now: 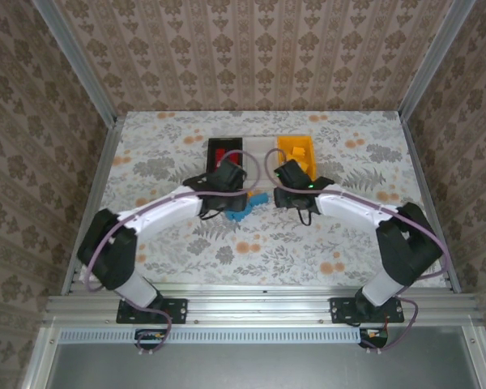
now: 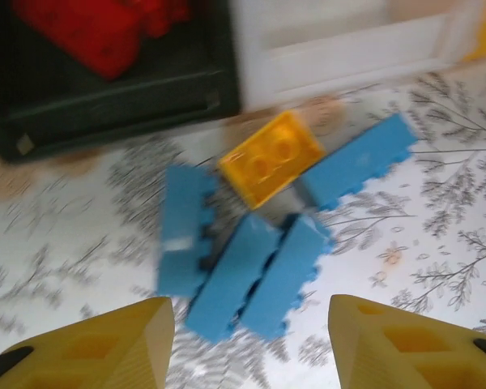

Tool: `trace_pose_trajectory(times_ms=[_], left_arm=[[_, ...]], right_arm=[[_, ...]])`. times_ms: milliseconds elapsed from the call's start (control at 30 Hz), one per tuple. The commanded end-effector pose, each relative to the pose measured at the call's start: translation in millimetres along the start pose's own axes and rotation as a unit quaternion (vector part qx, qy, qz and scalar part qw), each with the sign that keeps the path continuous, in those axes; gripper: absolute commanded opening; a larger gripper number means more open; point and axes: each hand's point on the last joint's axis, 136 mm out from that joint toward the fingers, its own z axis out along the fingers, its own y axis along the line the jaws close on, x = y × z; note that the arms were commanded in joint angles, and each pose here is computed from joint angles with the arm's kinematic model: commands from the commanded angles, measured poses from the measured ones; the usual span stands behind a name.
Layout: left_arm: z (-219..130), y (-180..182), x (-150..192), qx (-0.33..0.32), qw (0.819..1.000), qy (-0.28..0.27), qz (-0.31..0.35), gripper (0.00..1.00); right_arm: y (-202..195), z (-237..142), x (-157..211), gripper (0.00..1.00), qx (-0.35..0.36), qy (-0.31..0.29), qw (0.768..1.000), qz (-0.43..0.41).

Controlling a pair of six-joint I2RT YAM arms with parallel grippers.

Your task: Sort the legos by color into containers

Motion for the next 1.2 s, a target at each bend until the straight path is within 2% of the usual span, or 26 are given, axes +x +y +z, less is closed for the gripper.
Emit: trace_pose_trajectory(times_ms=[0, 167, 367, 433, 533, 800, 1167], left_arm=[[11, 3, -3, -0.062, 0.994, 0.022, 0.090, 0.52], [23, 4, -17, -0.079, 0.993, 0.007, 0.092, 0.52], [38, -7, -25, -0.050, 0.995, -0.014, 0.085, 0.52], [44, -7, -23, -0.050, 0.995, -0.009, 0.081, 0.49], [52, -10, -11, -0.041, 0.996, 0.010, 0.081, 0.45], [60, -25, 24, -0.016, 0.991, 0.051, 0.121, 0.44], [50, -40, 65, 0.025, 0.992, 0.077, 0.095, 0.44]], right_arm=[[-3, -6, 0, 0.50, -0.038, -0.004, 0.998, 0.052], [-2, -5, 3, 0.50, -0.041, 0.000, 0.998, 0.046], [3, -3, -1, 0.50, -0.050, -0.005, 0.998, 0.043], [2, -2, 0, 0.50, -0.049, -0.004, 0.998, 0.042], [0, -2, 3, 0.50, -0.045, -0.004, 0.998, 0.040], [-8, -5, 7, 0.51, -0.033, -0.008, 0.999, 0.035], [-10, -8, 7, 0.51, -0.030, -0.013, 0.999, 0.028]])
